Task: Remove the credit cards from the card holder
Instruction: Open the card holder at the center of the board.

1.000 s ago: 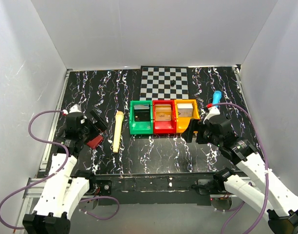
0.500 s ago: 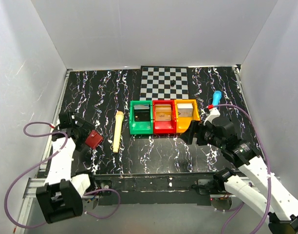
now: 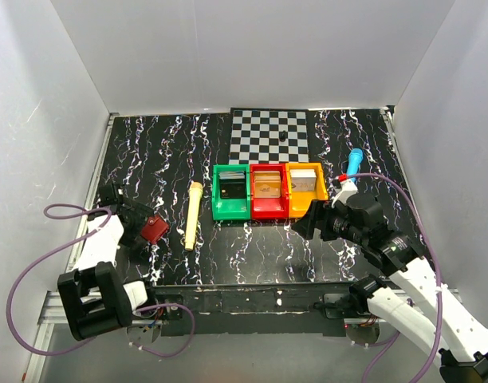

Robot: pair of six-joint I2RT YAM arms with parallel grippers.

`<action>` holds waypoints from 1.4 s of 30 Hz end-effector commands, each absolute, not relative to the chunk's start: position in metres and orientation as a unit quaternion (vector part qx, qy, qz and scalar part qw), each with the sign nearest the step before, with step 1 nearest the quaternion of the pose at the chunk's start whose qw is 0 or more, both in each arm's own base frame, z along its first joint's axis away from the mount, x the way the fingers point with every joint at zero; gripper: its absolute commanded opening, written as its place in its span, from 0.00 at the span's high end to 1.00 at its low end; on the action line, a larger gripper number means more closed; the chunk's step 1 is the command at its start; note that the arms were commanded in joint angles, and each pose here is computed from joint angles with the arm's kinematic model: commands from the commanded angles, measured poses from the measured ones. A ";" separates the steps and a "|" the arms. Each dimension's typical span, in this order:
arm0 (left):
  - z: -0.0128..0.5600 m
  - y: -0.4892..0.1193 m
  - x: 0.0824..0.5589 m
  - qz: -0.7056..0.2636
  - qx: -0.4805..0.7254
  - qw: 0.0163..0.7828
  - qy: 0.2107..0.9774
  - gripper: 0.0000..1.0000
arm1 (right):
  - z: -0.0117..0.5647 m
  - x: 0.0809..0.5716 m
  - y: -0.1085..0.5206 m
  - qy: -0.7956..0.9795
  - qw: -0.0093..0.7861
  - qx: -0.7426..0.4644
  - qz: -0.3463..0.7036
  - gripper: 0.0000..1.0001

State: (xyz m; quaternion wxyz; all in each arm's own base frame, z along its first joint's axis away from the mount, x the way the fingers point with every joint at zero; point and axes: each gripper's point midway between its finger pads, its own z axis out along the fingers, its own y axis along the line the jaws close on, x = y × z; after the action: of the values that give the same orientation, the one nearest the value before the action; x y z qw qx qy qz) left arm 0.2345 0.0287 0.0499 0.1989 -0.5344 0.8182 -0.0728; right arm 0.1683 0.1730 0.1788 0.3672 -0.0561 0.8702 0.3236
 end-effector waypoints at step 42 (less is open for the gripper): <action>0.045 0.019 0.236 -0.102 -0.486 0.201 0.845 0.82 | 0.197 0.176 0.180 0.855 0.386 -0.047 0.343 0.09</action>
State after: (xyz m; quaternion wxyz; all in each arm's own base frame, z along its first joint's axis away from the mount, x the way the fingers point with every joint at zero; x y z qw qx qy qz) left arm 0.2340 0.0231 0.0287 0.1783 -0.5018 0.8422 -0.0835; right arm 0.1709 0.1755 0.1816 0.3681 -0.0464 0.8680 0.3301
